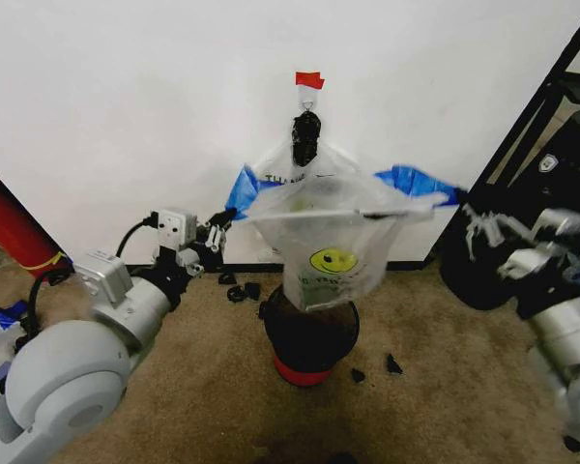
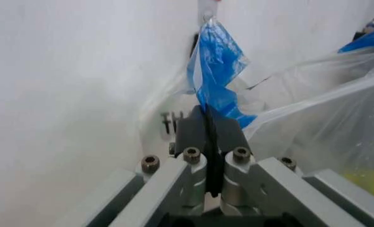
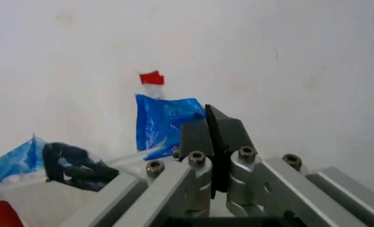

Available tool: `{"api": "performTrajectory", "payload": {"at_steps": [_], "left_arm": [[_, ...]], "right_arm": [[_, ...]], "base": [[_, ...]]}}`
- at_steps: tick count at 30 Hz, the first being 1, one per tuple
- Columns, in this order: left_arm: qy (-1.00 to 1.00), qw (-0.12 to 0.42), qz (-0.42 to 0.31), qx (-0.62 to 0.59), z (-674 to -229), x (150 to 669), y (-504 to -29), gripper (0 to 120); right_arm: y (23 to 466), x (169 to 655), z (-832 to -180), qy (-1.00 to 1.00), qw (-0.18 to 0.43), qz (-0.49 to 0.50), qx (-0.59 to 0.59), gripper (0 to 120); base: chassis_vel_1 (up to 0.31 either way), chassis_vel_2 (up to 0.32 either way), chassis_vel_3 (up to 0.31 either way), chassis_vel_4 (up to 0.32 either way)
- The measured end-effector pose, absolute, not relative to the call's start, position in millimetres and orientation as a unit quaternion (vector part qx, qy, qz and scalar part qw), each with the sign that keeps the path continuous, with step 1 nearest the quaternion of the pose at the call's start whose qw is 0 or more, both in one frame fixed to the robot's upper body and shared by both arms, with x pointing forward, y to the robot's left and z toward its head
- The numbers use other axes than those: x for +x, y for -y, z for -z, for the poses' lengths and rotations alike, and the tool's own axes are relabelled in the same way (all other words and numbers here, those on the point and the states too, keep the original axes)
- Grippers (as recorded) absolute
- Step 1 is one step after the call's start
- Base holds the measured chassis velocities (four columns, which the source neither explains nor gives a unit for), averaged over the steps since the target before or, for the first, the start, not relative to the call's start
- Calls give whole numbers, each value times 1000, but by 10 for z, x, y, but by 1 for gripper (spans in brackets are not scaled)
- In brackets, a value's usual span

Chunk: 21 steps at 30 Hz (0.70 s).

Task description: Pick up the garbage bag from the wall and place it over the trash bin.

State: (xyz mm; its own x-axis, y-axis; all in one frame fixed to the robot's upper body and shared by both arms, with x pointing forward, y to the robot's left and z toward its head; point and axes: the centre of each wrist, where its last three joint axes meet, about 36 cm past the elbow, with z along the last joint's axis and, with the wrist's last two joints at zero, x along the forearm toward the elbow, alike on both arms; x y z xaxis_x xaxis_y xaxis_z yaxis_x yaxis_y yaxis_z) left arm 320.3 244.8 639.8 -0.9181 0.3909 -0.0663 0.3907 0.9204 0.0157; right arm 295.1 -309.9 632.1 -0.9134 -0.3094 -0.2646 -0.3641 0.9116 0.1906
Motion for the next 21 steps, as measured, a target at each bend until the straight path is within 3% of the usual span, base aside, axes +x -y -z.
{"api": "performTrajectory", "payload": {"at_steps": [4,10,13,21], "left_arm": [[-979,38,-2,199,-6436,3207,-2484,0],[-979,-8,41,200,-6196,3154,-2386,0],[-977,-41,76,196,-6021,3093,-2282,0],[-977,-59,95,181,-5832,3000,-2206,0]], "right_arm": [[3118,2957,-6368,-969,107,-131,-180,0],[3028,2940,-6178,-969,83,-149,-179,0],[2797,2912,-5913,-964,52,-179,-191,0],[2525,2943,-5523,-957,20,-219,-189,0]], "base": [[0,0,0,0],[0,0,0,0],[0,0,0,0],[0,0,0,0]]}}
